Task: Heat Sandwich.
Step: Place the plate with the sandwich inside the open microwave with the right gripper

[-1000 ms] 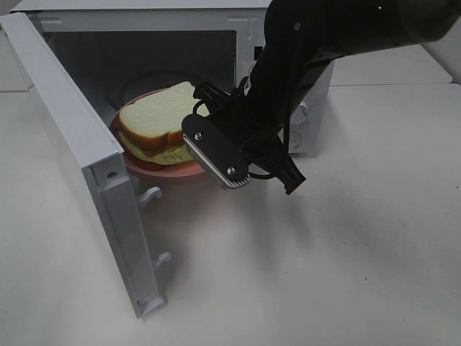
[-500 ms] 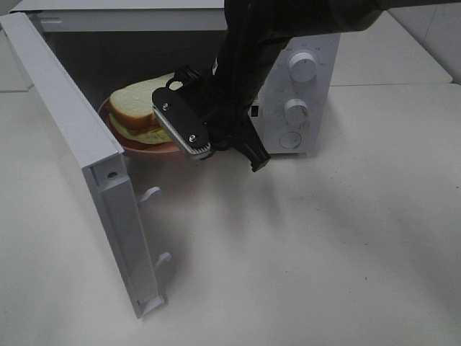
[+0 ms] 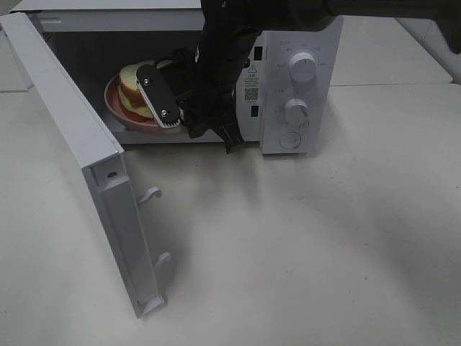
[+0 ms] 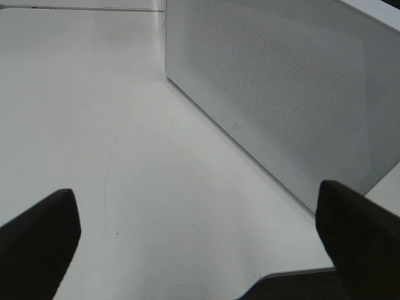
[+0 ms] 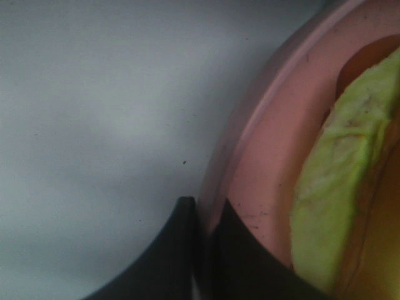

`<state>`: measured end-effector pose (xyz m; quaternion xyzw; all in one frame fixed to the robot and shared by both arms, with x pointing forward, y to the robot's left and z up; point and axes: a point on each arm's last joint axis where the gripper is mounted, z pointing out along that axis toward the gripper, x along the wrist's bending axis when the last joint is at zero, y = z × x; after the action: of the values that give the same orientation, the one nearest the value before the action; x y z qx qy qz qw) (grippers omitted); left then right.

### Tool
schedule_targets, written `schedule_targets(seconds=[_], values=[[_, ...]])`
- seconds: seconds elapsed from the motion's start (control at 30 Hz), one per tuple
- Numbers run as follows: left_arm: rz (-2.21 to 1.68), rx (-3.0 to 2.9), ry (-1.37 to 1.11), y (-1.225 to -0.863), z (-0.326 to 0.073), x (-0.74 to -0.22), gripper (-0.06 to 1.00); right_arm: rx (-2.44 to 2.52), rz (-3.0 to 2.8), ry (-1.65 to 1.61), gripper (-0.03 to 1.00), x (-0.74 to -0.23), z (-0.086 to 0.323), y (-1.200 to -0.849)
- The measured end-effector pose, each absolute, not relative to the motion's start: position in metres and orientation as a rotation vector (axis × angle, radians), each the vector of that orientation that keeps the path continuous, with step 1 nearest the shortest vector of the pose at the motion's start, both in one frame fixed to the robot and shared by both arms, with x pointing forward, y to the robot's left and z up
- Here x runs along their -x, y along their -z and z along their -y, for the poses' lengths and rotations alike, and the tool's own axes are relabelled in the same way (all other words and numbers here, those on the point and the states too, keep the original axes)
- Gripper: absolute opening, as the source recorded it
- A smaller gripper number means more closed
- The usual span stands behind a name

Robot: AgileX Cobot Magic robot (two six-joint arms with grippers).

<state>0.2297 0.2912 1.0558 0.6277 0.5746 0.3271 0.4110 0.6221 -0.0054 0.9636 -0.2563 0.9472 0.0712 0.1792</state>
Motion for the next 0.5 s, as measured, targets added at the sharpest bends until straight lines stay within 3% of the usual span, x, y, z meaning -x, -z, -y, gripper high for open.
schedule_targets(seconds=[0.5], values=[[-1.446,-1.58,-0.823,-1.056,-0.291,-0.23,0.96,0.448,-2.674,-0.229,0.06,-0.657,-0.016,-0.941]])
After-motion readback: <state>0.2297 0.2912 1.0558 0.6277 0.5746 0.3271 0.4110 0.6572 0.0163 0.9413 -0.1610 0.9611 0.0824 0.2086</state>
